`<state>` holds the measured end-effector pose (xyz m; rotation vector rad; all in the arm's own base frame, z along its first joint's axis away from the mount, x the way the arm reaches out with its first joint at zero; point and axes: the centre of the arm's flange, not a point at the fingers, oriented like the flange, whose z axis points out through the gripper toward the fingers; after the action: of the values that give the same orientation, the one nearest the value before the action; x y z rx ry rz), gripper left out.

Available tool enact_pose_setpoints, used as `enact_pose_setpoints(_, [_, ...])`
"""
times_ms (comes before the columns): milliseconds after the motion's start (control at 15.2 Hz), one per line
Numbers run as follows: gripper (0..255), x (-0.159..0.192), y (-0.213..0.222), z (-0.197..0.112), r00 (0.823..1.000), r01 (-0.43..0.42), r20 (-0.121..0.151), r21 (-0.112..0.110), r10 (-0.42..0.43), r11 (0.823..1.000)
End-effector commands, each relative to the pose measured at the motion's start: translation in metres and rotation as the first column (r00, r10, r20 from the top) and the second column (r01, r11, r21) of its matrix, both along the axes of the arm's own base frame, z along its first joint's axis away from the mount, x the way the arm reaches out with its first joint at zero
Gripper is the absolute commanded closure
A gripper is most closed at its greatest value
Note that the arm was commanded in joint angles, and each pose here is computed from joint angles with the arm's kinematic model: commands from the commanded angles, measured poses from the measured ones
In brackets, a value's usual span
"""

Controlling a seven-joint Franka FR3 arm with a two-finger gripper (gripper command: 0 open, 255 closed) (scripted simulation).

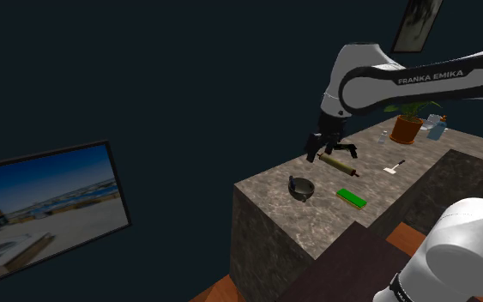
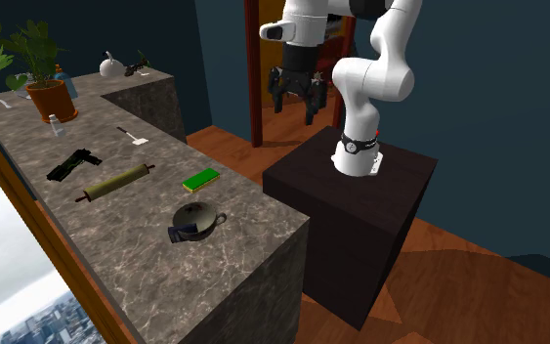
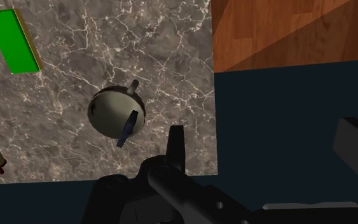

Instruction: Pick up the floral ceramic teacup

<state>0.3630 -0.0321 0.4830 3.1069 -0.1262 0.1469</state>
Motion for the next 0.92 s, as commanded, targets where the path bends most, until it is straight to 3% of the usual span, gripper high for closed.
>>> enact_pose_setpoints(0, [0,0.011,-0.01,-0.021,1.0,-0.003,0.005,-0.008,0.003,1.0])
enact_pose_setpoints(858, [0,0.077,-0.078,-0.16,1.0,-0.018,0.018,-0.055,0.019,0.998])
